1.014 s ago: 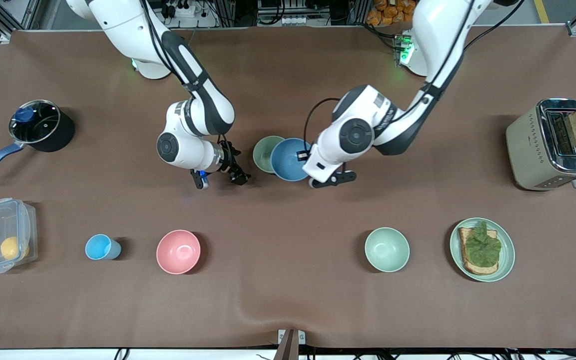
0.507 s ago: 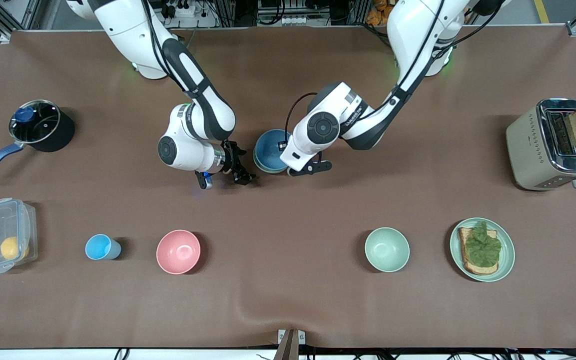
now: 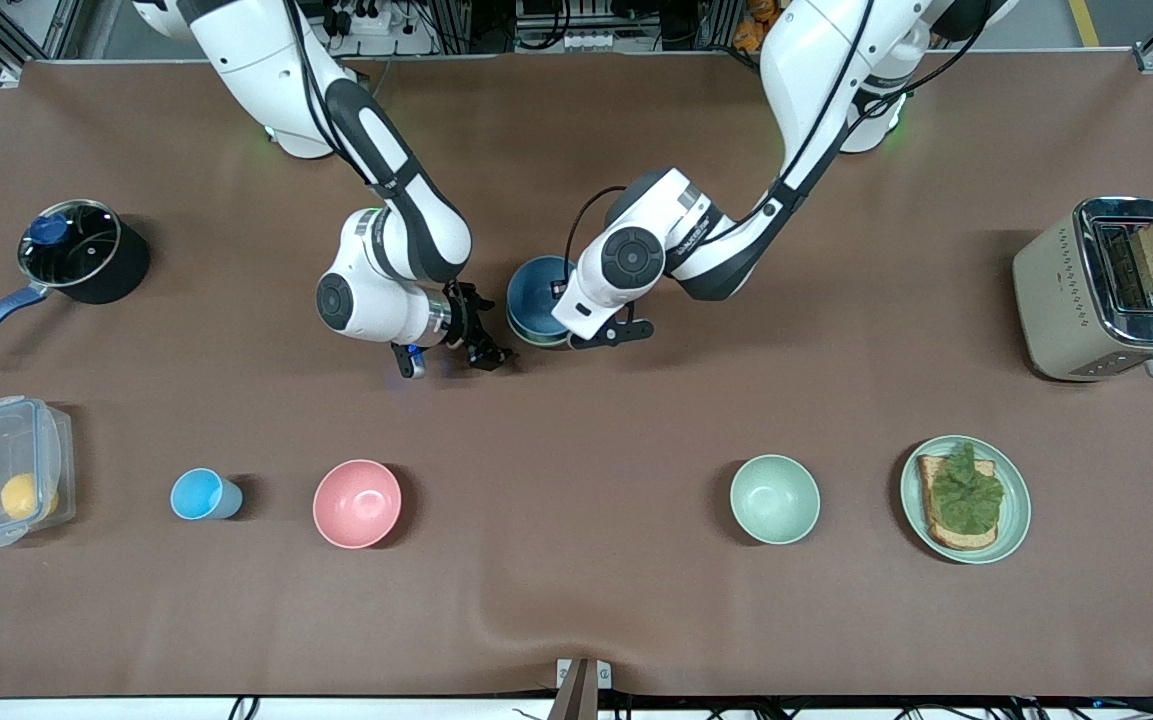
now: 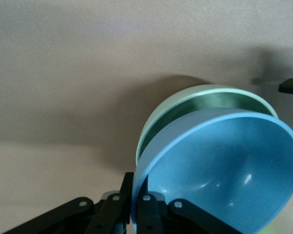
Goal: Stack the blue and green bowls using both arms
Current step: 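Open both grippers and release the stacked bowls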
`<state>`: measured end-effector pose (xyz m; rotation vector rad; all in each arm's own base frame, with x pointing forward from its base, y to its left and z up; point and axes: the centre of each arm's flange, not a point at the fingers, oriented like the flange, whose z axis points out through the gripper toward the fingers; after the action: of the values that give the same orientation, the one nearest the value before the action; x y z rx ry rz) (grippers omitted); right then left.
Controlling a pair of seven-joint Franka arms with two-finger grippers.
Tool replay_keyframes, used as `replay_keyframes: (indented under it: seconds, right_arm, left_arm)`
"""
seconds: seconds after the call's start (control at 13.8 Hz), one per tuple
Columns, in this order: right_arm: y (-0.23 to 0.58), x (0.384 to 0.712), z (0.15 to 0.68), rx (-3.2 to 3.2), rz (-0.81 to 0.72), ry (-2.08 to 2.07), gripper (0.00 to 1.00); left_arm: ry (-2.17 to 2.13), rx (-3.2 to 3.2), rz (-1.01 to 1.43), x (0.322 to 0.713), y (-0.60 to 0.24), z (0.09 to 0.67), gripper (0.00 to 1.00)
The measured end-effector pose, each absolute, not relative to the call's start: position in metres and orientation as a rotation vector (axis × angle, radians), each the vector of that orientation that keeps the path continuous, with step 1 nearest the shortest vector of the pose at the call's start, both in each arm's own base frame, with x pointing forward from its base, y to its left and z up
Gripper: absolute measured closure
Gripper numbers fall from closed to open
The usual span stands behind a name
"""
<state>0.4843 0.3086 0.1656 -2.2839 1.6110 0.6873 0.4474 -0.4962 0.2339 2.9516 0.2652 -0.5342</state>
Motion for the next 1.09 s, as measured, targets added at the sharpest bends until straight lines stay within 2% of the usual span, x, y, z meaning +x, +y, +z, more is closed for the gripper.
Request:
replay_keyframes:
  seconds: [0.22, 0.36, 0.58, 0.87, 0.94, 1.09]
  right_arm:
    - [0.309, 0.485, 0.166, -2.283, 0.687, 1.61, 0.0]
    - [0.309, 0.485, 0.166, -2.282, 0.686, 1.61, 0.0]
    - [0.309, 0.485, 0.166, -2.282, 0.686, 1.609, 0.0]
    - [0.302, 0.489, 0.165, -2.3, 0.677, 1.571, 0.0]
    - [0.298, 0.491, 0.165, -2.303, 0.672, 1.562, 0.0]
    - [0.285, 0.498, 0.164, -2.318, 0.657, 1.522, 0.0]
  left_arm:
    - [0.241, 2.964, -0.52, 0.448, -0.496, 0.23, 0.91]
    - [0.171, 2.988, -0.487, 0.448, -0.496, 0.229, 0.76]
    - [0.134, 2.999, -0.468, 0.443, -0.503, 0.231, 0.44]
    - [0.145, 2.989, -0.432, 0.457, -0.502, 0.252, 0.04]
    - [0.155, 2.989, -0.426, 0.464, -0.498, 0.262, 0.0]
    - [0.188, 2.982, -0.399, 0.482, -0.485, 0.286, 0.0]
